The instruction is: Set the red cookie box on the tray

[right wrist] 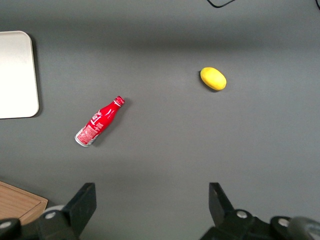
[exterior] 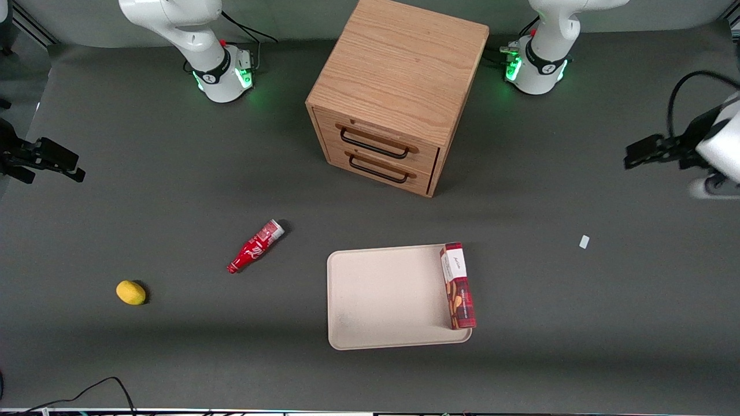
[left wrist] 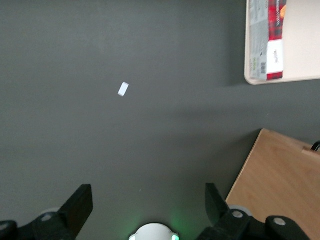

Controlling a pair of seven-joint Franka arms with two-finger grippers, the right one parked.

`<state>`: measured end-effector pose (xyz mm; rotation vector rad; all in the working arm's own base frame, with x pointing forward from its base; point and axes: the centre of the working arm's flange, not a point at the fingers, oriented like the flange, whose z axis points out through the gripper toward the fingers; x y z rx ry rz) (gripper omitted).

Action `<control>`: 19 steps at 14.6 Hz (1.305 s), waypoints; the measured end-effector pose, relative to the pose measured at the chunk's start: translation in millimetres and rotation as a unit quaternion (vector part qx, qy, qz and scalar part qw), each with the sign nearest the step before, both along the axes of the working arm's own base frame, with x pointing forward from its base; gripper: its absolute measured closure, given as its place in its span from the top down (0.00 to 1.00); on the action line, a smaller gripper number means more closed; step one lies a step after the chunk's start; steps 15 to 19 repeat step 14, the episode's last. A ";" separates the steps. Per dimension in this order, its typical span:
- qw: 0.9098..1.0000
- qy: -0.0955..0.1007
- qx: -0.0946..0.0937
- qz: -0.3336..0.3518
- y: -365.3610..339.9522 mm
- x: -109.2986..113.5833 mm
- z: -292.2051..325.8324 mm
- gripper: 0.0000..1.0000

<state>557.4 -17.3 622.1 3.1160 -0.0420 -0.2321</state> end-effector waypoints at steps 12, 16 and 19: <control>1.000 -0.020 -0.006 -0.012 41.1 -60.9 17.7 1.00; 1.000 -0.020 -0.005 -0.015 37.4 -61.3 20.2 1.00; 1.000 -0.020 -0.005 -0.015 37.4 -61.3 20.2 1.00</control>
